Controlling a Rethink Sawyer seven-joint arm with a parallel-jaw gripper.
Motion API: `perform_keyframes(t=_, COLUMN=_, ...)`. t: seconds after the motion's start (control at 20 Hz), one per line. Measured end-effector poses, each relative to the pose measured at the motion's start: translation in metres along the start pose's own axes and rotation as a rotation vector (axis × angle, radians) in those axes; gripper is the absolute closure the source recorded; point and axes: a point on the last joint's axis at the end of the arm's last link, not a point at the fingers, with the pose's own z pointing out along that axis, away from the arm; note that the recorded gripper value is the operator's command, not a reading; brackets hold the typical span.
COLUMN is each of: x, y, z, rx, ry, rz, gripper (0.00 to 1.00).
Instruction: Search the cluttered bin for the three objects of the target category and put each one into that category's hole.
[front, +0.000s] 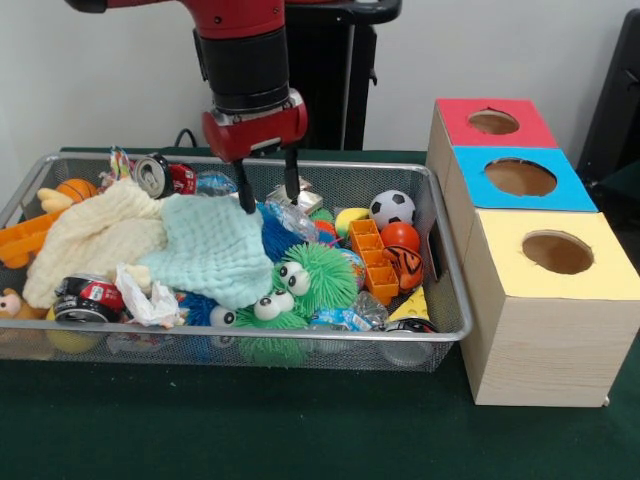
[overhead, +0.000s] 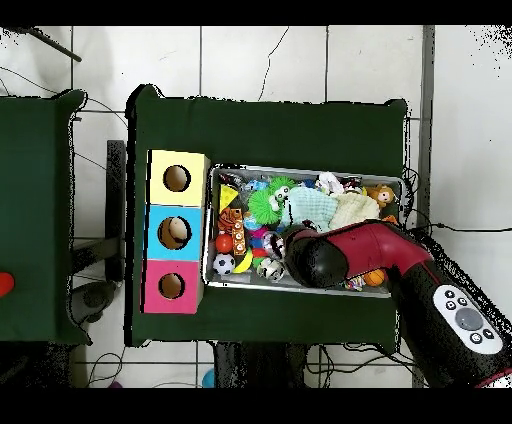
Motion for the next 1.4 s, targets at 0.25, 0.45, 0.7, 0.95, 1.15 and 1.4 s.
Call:
perform_keyframes(t=0.25, x=-0.004, y=0.012, z=0.005, rx=0.006, ry=0.012, rz=-0.041, gripper=0.0)
perform_keyframes(t=0.45, x=-0.007, y=0.022, z=0.01, rx=0.018, ry=0.019, rz=-0.087, gripper=0.0)
perform_keyframes(t=0.7, x=-0.009, y=0.032, z=0.018, rx=0.018, ry=0.016, rz=-0.124, gripper=0.0)
perform_keyframes(t=0.95, x=-0.006, y=0.036, z=0.024, rx=0.007, ry=0.01, rz=-0.129, gripper=0.0)
perform_keyframes(t=1.15, x=-0.005, y=0.038, z=0.028, rx=-0.001, ry=0.01, rz=-0.129, gripper=0.0)
perform_keyframes(t=1.4, x=-0.003, y=0.036, z=0.028, rx=-0.003, ry=0.01, rz=-0.123, gripper=0.0)
